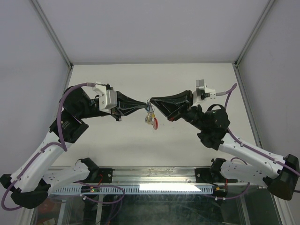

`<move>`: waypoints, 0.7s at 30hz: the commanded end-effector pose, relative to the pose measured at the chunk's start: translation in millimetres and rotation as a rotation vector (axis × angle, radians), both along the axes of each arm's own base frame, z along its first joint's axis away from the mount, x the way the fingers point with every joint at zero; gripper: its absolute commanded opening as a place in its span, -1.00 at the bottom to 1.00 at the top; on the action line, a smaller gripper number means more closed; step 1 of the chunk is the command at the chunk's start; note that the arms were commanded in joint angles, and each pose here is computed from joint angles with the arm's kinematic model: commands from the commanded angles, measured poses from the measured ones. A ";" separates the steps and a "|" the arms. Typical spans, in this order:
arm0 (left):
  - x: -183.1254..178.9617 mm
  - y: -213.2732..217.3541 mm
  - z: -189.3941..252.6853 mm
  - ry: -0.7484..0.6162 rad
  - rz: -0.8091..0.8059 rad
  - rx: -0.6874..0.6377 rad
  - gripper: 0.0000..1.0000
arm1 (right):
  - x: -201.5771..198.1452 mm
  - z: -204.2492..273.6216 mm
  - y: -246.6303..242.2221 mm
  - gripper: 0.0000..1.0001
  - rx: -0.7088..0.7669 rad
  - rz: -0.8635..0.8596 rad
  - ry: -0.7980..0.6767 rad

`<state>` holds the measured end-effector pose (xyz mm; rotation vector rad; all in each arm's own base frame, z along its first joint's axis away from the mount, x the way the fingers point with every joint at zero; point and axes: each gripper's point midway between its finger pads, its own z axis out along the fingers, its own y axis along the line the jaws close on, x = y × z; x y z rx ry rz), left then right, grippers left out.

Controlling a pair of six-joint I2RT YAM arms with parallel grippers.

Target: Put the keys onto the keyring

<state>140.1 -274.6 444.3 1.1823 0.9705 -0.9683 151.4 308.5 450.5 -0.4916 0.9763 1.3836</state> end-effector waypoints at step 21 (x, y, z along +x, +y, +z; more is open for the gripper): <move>-15.3 9.6 26.9 -0.027 -0.004 -0.103 -0.11 | -8.7 32.7 -14.1 -1.00 0.164 -0.014 -0.083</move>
